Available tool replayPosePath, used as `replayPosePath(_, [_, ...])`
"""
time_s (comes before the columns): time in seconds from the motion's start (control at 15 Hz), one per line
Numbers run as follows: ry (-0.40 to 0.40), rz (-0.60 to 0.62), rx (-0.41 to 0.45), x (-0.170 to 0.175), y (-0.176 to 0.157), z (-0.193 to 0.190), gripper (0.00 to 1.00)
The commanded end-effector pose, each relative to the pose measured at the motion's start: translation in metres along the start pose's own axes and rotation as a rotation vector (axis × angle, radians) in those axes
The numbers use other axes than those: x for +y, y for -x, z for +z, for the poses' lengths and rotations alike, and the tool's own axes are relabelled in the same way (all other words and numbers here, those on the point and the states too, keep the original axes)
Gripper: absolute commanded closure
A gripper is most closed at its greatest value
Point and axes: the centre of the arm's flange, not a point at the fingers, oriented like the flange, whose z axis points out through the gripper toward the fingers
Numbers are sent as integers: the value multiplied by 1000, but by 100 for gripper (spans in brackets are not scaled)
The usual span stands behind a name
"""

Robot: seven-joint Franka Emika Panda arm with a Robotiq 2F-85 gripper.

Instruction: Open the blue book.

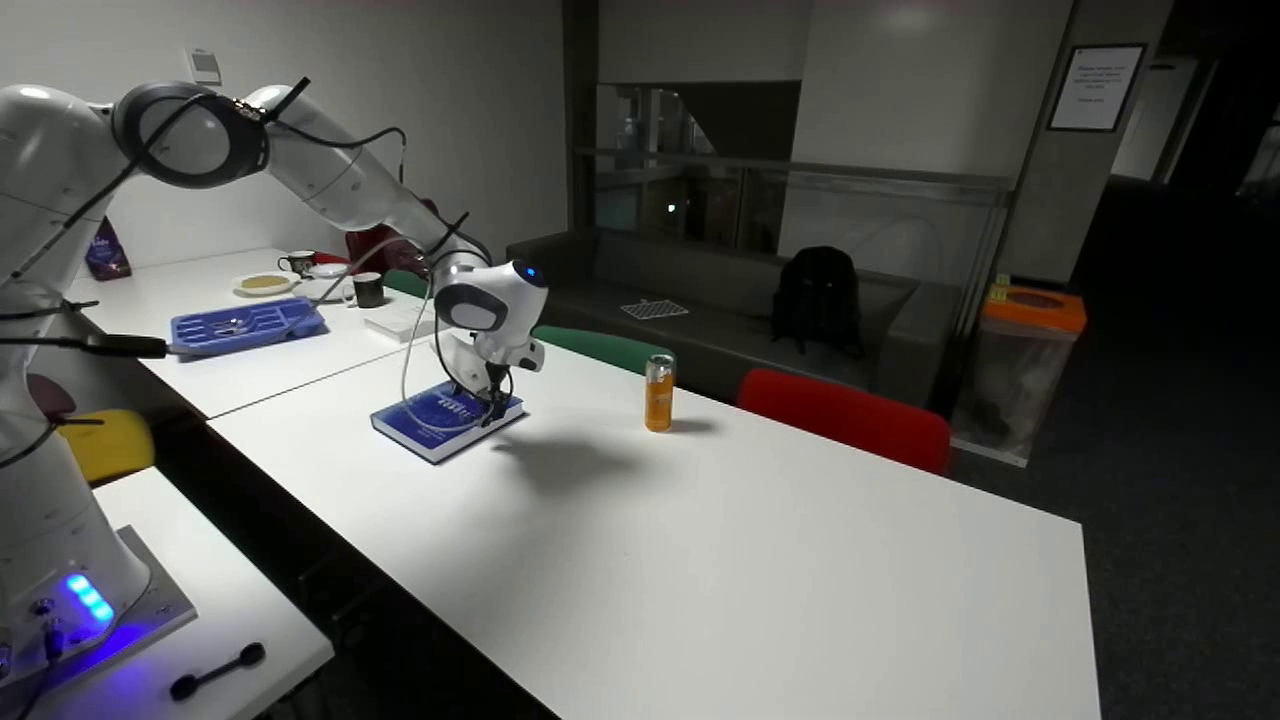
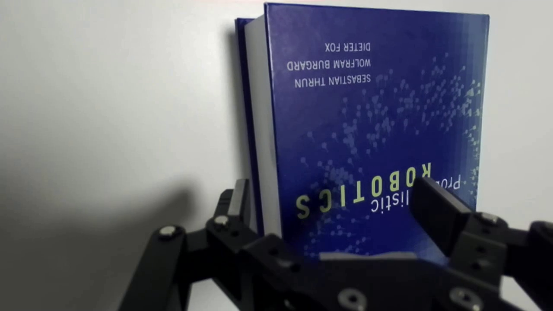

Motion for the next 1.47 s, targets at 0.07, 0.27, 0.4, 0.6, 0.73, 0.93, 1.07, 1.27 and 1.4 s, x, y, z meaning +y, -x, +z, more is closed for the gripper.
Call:
replayPosePath(0.07, [-58,-21,2,4,-13,-2,0])
replayPosePath(0.27, [-68,-23,-2,6,-16,2,0])
replayPosePath(0.4, [-75,-20,-8,6,-18,5,0])
replayPosePath(0.6, [-88,-20,-15,6,-20,11,0])
replayPosePath(0.73, [-96,-21,-23,5,-21,14,0])
replayPosePath(0.93, [-114,-21,-38,3,-22,17,0])
replayPosePath(1.07, [-125,-17,-47,2,-22,17,0])
replayPosePath(1.27, [-143,-9,-69,0,-21,15,0])
replayPosePath(1.4, [-155,-5,-78,0,-21,14,0])
